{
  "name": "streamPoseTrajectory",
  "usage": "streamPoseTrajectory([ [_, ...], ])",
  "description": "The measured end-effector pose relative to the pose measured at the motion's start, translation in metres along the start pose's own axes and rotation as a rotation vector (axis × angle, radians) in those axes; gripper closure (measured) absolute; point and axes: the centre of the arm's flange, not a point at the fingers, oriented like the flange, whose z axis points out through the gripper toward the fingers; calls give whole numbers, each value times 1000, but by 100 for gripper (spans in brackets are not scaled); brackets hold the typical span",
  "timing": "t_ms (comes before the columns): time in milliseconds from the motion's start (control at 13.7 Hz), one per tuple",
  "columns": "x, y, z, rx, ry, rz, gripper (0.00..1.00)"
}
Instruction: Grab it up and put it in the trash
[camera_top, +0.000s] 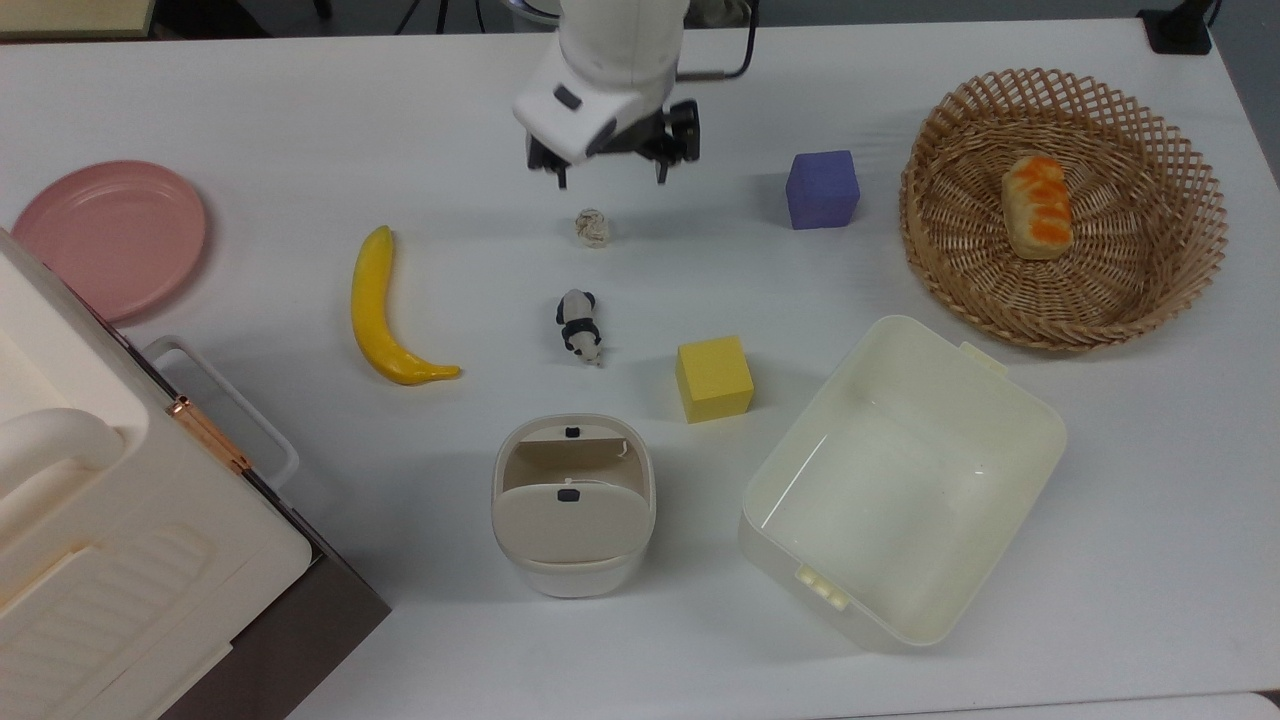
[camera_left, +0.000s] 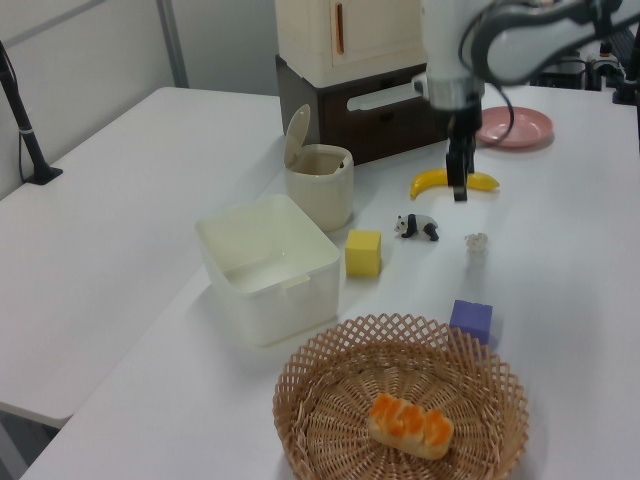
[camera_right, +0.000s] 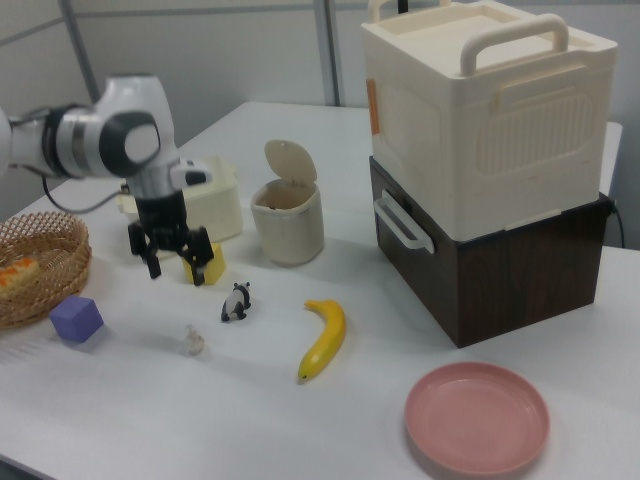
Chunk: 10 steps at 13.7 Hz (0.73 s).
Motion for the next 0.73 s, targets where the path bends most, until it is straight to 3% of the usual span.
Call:
streamPoseTrajectory([
  [510,-4,-18,90,-10,-27,-42,1],
  [729,-2,-18,110,-23,-23,-57,7],
])
